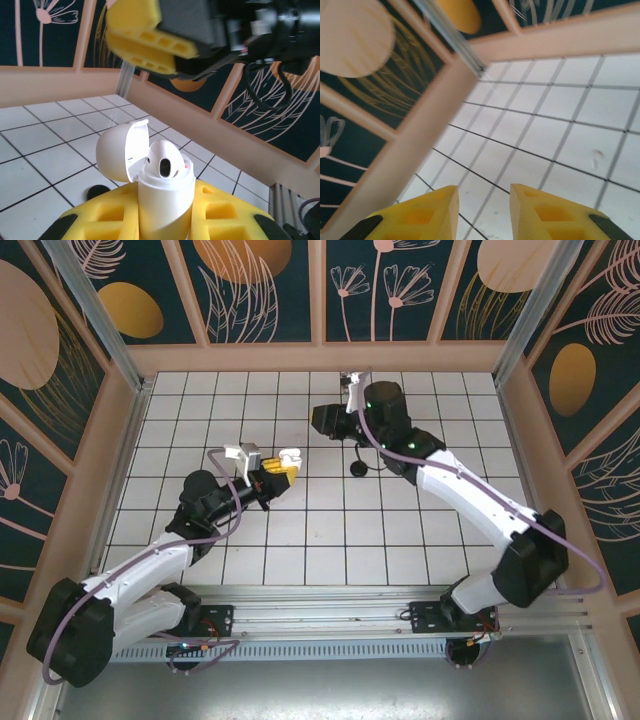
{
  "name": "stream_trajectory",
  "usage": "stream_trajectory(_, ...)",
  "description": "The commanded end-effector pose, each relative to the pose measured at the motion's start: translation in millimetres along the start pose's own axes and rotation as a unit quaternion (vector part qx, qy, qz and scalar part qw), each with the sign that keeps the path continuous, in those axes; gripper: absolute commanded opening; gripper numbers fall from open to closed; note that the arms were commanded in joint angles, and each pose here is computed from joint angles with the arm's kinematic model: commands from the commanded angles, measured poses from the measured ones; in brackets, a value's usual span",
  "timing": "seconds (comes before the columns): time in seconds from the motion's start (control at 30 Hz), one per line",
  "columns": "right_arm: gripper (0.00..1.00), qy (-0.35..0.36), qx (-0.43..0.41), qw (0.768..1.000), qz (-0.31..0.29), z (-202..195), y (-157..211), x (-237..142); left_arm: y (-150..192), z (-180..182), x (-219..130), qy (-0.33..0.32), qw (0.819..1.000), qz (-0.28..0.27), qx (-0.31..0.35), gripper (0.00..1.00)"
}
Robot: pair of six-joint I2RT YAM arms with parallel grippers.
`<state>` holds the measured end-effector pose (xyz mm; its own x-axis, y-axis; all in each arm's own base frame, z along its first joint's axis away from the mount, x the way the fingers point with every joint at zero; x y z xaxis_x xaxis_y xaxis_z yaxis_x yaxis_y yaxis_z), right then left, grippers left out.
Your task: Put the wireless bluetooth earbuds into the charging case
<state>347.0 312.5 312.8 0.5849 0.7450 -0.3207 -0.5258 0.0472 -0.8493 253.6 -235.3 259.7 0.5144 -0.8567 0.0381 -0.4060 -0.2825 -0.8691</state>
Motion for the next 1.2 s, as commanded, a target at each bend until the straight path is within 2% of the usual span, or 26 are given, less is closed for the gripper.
stream_trajectory(0.0, 0.32, 0.035, 0.034, 0.998, 0.047, -25.4, 13.9, 18.9, -3.3, 5.9, -6.7, -0.030, 0.999, -0.012, 0.026, 0.15)
stream_trajectory(0.33, 0.30, 0.073, 0.060, 0.982, 0.167, -94.3, 62.6, 122.8, -1.1, 13.1, -21.4, -0.083, 0.995, 0.008, 0.058, 0.17)
stream_trajectory(0.7, 0.29, 0.121, 0.025, 0.971, 0.204, -155.4, 102.5, 215.8, 2.8, 20.8, -19.7, -0.099, 0.993, 0.017, 0.070, 0.16)
stream_trajectory(0.9, 0.30, 0.096, 0.031, 0.972, 0.211, -154.7, 124.5, 238.2, 4.2, 25.7, -25.1, -0.114, 0.991, 0.008, 0.073, 0.16)
stream_trajectory(1.17, 0.30, 0.127, 0.006, 0.962, 0.241, -159.9, 151.5, 238.5, 1.4, 30.8, -27.0, -0.132, 0.988, 0.001, 0.081, 0.17)
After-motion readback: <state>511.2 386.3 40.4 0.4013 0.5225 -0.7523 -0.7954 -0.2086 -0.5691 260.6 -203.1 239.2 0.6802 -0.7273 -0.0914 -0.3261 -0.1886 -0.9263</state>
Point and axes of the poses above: each hand's point on the last joint's axis, 136 mm out from that joint toward the fingers, its own x axis out along the fingers, its own z axis along the line the jaws close on, y = z × x, the point moved 1 cm from there along -x, back along the fingers, and after that the axes turned 9 degrees about -x, right-handed, at the moved point
